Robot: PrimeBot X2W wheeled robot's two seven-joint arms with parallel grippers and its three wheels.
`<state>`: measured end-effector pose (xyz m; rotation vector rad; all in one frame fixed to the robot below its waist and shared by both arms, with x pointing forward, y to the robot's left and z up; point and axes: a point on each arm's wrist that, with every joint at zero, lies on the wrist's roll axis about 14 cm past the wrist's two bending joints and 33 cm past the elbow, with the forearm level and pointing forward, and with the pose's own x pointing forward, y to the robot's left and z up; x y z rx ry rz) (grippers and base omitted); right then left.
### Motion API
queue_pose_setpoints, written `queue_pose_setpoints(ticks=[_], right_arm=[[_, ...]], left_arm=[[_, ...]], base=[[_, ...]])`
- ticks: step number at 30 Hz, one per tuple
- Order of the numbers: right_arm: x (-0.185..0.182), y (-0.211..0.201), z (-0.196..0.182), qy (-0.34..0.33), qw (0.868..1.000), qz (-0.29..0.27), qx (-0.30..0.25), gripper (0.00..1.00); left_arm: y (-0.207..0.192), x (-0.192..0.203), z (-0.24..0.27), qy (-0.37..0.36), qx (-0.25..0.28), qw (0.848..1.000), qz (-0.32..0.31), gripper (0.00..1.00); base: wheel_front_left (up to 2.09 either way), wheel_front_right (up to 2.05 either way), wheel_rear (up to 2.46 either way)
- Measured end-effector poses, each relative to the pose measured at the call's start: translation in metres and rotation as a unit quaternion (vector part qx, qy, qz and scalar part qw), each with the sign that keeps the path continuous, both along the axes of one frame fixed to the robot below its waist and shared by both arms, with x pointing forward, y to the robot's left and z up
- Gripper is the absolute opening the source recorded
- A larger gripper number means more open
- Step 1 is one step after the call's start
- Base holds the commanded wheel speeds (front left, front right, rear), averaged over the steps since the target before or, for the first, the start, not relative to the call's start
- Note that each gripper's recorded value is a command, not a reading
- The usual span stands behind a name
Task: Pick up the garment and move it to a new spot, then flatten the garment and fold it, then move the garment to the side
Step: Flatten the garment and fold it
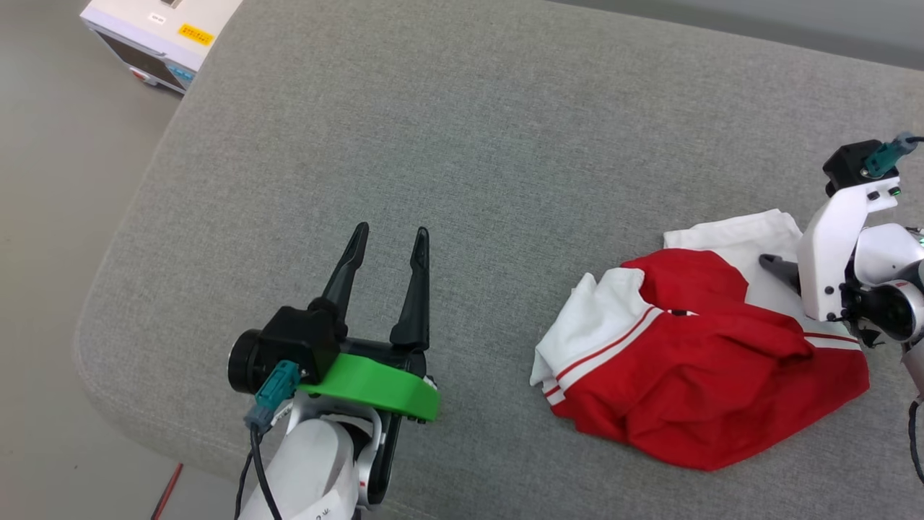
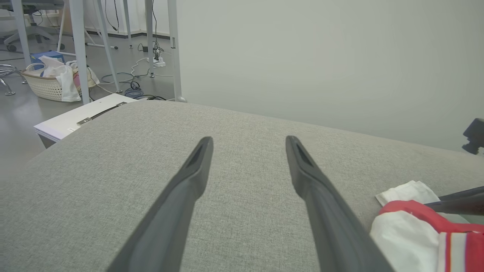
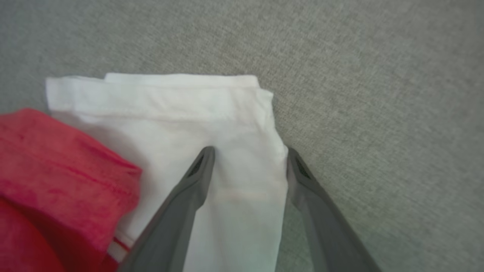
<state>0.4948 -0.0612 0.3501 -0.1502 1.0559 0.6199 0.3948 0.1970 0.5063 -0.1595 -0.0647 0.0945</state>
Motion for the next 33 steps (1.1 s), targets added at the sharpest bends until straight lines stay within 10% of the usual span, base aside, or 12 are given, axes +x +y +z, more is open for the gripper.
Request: queue_pose_setpoints(ticks=[16, 26, 33], right_arm=[[0.036, -0.055, 0.093, -0.183, 0.975, -0.106, 0.075, 0.00], [-0.068, -0.191, 0.058, -0.153, 0.941, -0.298, 0.044, 0.00], [-0.153, -0.203, 0.022, -0.102, 0.916, -0.384, 0.056, 0.00]], left_arm=[[-0.007, -0.009, -0.010, 0.012, 0.004, 1.000, -0.014, 1.00], [-0.035, -0.012, -0.013, 0.017, 0.000, 0.998, -0.058, 1.00], [-0.050, -0.012, -0.012, 0.024, -0.001, 0.996, -0.083, 1.00]], base=[[0.00, 0.00, 0.00], [0.00, 0.00, 0.00], [0.00, 0.00, 0.00]])
